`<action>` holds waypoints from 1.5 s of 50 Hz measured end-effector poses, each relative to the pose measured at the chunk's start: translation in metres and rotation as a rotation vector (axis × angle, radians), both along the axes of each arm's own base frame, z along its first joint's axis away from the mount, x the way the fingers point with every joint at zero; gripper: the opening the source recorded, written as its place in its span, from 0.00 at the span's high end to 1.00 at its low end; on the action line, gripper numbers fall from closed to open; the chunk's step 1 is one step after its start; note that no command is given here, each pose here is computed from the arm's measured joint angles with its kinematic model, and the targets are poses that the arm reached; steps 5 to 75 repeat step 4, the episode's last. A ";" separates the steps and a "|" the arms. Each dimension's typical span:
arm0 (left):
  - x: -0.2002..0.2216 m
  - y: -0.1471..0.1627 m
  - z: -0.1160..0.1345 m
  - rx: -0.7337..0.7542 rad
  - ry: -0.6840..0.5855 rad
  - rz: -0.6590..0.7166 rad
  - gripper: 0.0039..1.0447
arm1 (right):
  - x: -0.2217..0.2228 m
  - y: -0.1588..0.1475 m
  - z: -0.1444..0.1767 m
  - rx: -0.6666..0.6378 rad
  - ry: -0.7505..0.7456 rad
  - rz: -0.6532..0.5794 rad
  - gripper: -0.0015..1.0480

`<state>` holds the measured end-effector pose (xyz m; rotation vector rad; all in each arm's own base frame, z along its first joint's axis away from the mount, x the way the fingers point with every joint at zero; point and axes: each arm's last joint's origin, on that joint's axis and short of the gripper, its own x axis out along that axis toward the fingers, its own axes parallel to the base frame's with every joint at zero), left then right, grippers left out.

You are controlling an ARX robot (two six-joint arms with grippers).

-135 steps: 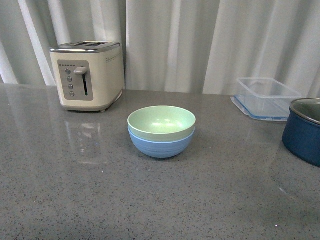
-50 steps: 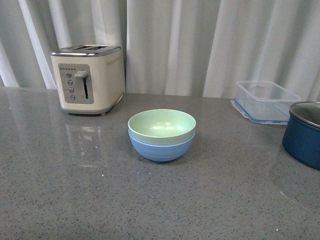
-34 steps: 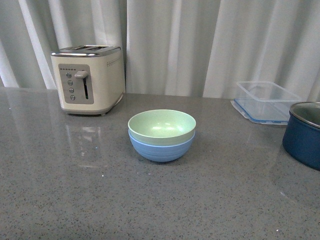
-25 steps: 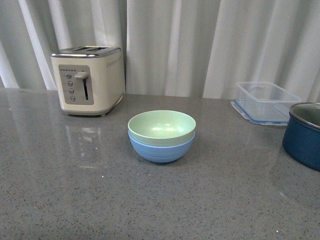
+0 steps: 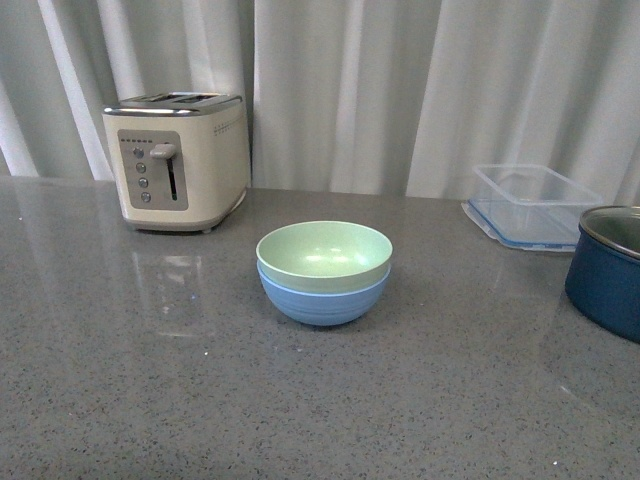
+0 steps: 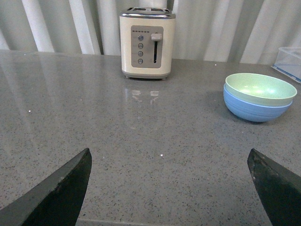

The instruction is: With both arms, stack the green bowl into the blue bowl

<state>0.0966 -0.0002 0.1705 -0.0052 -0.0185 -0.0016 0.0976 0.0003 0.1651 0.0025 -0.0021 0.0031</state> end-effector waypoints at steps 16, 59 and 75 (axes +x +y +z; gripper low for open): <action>0.000 0.000 0.000 0.000 0.000 0.000 0.06 | 0.000 0.000 0.000 0.000 0.000 0.000 0.10; 0.000 0.000 0.000 0.000 0.000 0.000 0.06 | 0.000 0.000 0.000 0.000 0.000 0.000 0.10; 0.000 0.000 0.000 0.000 0.000 0.000 0.06 | 0.000 0.000 0.000 0.000 0.000 0.000 0.10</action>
